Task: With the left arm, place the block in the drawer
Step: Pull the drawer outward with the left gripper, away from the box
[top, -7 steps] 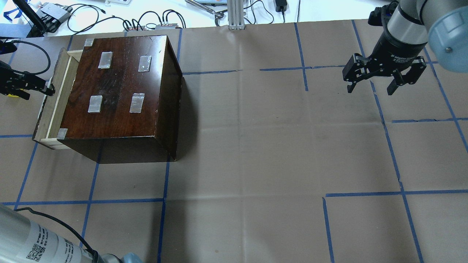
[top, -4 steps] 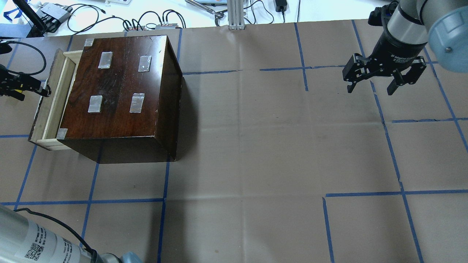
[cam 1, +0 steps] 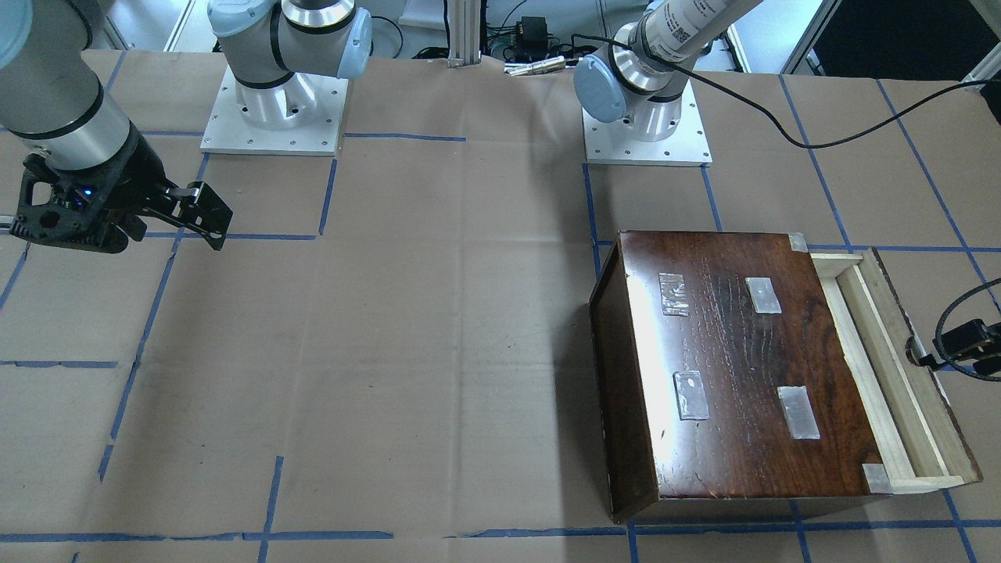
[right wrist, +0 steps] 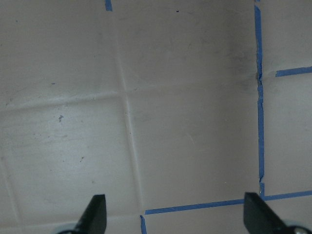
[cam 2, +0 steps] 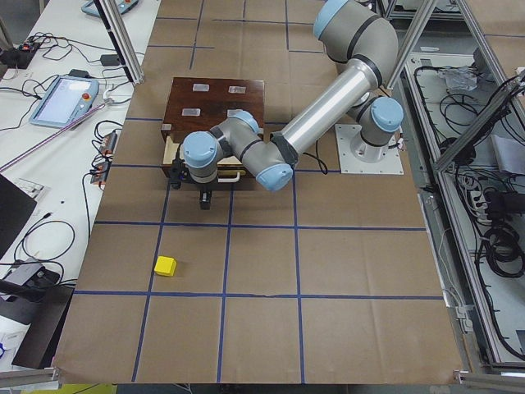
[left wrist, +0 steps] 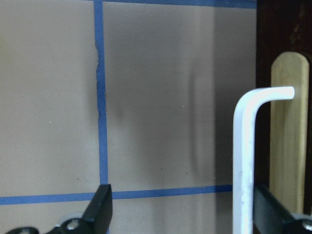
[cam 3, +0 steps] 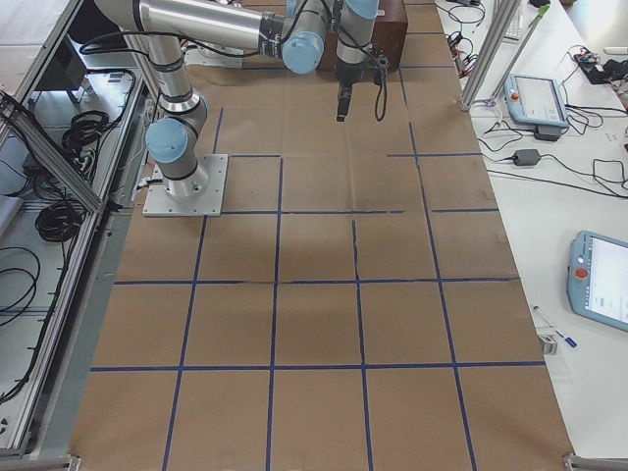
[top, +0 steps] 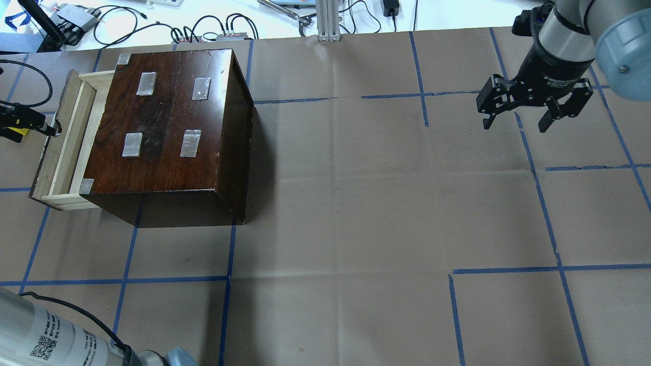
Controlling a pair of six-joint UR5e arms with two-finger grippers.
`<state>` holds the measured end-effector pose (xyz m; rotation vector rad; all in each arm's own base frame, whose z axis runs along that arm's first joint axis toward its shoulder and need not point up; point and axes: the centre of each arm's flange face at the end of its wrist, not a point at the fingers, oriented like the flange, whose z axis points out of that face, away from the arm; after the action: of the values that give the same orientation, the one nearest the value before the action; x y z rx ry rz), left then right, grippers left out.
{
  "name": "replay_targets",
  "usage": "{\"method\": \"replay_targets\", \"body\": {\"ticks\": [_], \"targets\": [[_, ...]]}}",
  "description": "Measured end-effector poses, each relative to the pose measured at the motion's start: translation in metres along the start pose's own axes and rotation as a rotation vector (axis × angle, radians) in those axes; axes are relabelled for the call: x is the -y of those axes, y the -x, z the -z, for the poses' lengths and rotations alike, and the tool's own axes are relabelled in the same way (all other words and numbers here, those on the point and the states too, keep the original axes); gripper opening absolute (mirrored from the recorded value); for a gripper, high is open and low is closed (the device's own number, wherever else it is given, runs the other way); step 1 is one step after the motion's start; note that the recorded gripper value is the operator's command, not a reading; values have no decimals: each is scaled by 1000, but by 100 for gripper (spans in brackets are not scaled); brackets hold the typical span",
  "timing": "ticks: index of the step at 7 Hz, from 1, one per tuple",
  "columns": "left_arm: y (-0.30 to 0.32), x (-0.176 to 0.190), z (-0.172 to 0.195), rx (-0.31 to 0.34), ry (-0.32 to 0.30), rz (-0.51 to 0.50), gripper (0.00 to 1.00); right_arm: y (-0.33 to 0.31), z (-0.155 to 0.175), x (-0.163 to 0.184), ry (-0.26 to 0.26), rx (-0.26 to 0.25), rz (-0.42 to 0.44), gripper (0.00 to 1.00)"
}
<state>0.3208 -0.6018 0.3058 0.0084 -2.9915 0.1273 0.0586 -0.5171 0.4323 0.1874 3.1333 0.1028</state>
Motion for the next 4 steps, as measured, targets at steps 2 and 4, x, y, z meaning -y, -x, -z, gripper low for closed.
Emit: {"method": "replay_targets", "body": {"ticks": [2, 4], "targets": [[5, -1, 2, 35, 3, -1, 98, 0, 0, 0, 0, 0, 0, 100], [15, -4, 6, 53, -8, 1, 98, 0, 0, 0, 0, 0, 0, 100]]}}
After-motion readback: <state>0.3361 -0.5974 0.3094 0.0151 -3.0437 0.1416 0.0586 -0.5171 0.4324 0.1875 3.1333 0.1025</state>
